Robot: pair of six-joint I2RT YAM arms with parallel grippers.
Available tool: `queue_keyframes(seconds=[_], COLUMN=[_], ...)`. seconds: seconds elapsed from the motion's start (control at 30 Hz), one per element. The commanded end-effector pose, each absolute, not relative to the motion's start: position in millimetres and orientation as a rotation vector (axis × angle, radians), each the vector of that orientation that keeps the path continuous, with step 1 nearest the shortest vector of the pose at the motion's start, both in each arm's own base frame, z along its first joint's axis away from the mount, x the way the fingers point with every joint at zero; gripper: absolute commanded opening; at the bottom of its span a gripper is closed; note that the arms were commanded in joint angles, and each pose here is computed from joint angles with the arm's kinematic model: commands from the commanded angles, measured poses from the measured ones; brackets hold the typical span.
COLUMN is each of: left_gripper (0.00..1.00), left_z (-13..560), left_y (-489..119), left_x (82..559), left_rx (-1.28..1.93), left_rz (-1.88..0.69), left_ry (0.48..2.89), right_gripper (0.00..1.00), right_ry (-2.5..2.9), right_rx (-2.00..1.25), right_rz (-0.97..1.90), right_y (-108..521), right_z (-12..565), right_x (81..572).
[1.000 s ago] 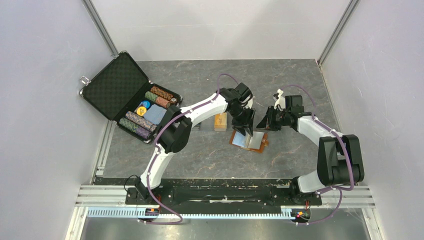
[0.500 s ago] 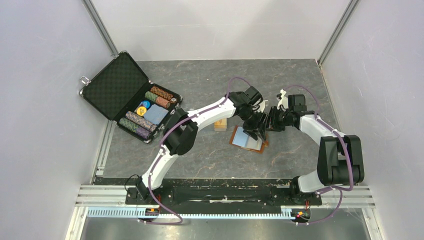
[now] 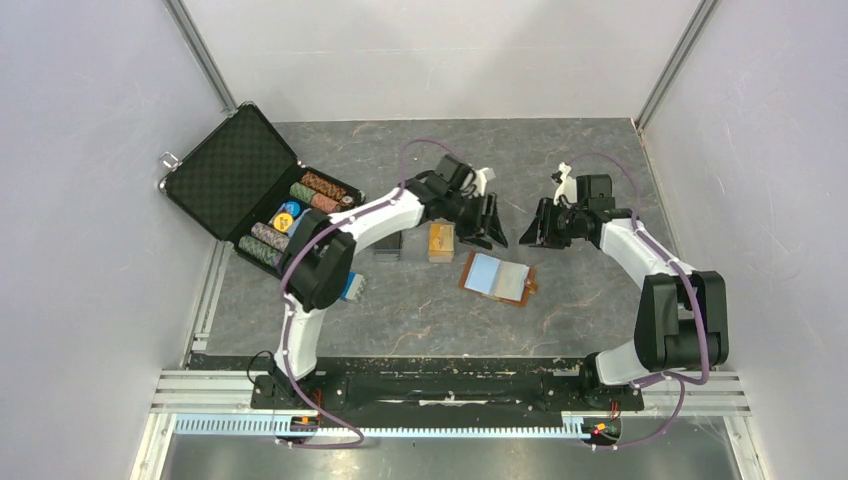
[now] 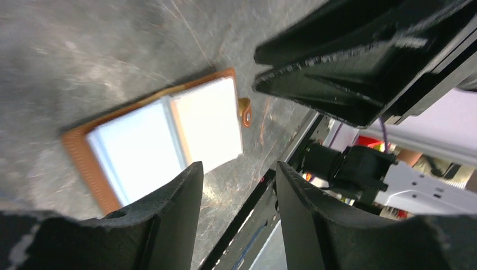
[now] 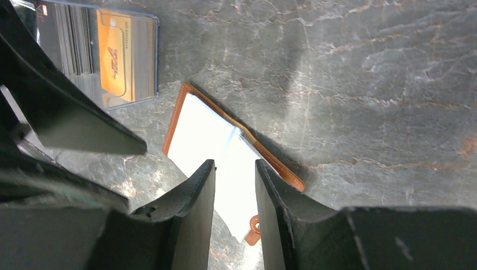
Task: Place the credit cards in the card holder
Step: Pick up the credit card from the storage box.
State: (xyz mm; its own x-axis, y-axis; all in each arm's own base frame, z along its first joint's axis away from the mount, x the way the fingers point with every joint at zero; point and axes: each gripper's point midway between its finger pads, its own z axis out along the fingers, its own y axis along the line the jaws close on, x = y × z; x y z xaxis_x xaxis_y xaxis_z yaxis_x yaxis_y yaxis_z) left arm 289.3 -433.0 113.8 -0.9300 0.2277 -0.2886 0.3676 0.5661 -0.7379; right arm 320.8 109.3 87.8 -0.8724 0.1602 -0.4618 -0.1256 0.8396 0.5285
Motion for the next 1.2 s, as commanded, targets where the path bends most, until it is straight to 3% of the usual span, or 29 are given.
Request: queue_keyframes(seconds=[0.0,0.2,0.5,0.7,1.17], left_gripper=[0.58,0.57,0.55,0.51,0.45], left_z=[161,147,101,81,52], left_y=[-416,-356,-255,-258,-283], left_x=[323,351,361,357,360], left_rx=[0.338,0.150,0.082,0.119,0.168], left_rz=[-1.415,-1.287,-0.621,-0.619,-0.641], left_ry=[2.460,2.500,2.721,2.782,2.840], right_gripper=[0.35,0.39,0.50,0.59,0.58], right_ry=[2.490,2.506,2.464,2.445,2.526], right_rx=[-0.085,-0.180,-0.234,-0.237,-0.242], right_rz=[0.784,0.864,1.090,1.178,1.211], right_y=[126,167,234,256,272], right_z=[100,98,110,113,86], right_x=[328,330,345,354,346])
